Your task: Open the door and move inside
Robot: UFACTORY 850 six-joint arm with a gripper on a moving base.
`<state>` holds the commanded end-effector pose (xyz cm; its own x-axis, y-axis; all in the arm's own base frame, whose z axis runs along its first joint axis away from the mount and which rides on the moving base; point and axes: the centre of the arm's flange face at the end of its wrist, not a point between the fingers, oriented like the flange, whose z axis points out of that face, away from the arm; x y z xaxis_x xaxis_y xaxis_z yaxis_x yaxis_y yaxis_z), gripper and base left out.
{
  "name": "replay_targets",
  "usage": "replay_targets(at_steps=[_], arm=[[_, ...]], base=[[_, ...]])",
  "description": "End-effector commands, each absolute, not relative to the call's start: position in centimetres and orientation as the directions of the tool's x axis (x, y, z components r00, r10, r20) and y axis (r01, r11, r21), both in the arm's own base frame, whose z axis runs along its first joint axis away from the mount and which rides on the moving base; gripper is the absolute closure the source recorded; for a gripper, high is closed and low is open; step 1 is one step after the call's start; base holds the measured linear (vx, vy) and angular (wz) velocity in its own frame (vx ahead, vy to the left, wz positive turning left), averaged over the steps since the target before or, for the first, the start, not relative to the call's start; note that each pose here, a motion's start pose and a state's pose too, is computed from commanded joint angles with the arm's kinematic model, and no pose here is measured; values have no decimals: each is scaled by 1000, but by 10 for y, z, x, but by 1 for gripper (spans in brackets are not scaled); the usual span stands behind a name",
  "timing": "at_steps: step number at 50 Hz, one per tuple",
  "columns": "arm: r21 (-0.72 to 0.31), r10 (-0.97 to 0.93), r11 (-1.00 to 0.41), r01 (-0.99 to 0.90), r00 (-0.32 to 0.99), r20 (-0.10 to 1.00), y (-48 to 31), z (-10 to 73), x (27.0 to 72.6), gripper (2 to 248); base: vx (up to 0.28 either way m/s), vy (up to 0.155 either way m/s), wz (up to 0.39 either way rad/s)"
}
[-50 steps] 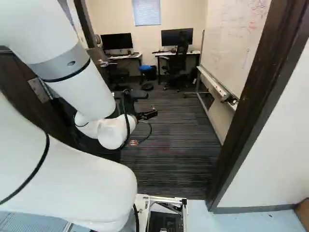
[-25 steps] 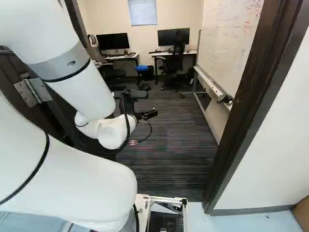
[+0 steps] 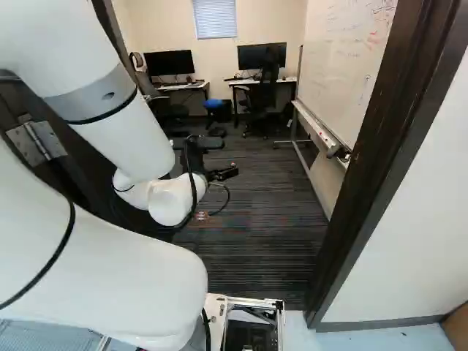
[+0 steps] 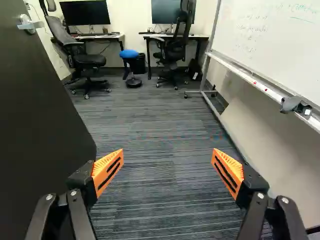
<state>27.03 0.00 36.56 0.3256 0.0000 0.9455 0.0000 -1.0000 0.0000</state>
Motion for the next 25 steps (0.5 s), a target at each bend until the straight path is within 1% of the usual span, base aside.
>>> replay_targets(at_steps=[10,25], arm=[[0,0,-1000,0,326,946,0,366,270,3],[0,0,-1000,0,326,946,0,366,270,3]], base=[[74,-44,-4],[101,-38,-5]])
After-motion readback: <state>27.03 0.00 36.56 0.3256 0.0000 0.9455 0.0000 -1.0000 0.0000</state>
